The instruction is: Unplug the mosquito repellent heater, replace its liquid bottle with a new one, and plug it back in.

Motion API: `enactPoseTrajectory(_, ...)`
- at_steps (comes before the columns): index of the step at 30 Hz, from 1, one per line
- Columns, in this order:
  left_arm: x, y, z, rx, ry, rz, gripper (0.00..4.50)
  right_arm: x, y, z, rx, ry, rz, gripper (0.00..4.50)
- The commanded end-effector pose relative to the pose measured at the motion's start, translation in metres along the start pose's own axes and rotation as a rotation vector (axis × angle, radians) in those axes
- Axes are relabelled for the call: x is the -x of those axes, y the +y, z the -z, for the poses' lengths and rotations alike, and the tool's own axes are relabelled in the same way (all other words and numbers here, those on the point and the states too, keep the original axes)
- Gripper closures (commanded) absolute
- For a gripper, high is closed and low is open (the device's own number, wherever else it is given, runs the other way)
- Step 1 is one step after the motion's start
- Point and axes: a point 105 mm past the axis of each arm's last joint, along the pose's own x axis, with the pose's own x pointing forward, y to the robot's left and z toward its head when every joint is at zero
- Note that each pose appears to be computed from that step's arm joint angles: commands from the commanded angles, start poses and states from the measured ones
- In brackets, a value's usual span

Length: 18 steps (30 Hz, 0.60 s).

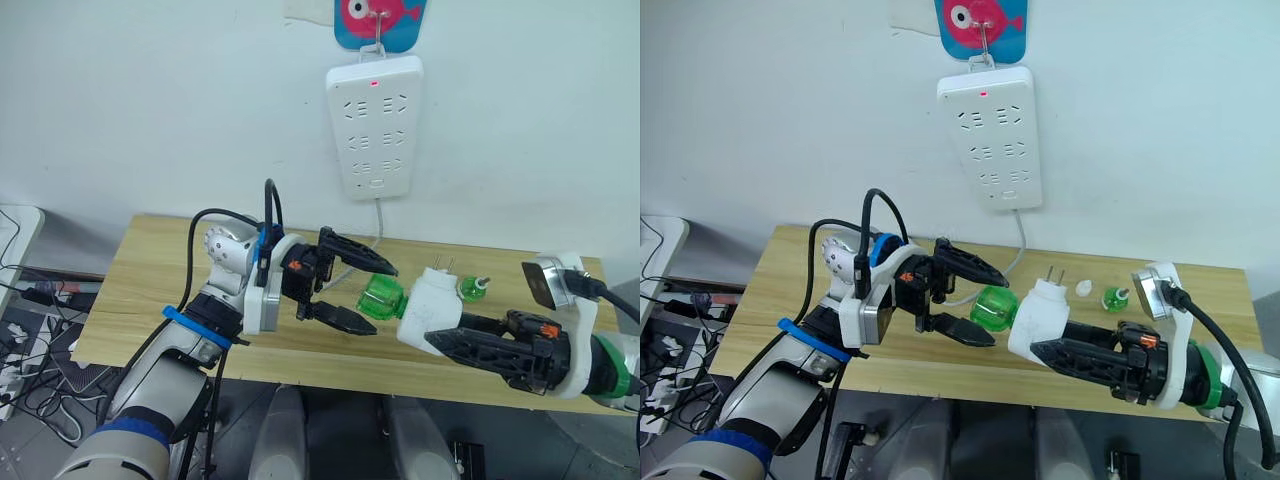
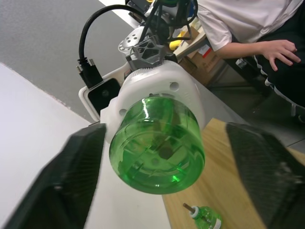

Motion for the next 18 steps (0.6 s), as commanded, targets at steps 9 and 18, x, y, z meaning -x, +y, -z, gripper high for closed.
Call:
enactPoseTrajectory(9, -0.002, 0.006, -0.005, -0.012, -0.032, -0.015, 2.23, -0.002, 0.007, -0.004, 0.013, -0.006, -0.036, 1.52)
enactPoseTrajectory(18, -0.008, 0.015, -0.001, 0.532, -0.004, -0.154, 2.23, -0.002, 0.004, -0.012, 0.051, 0.0, 0.001, 1.52)
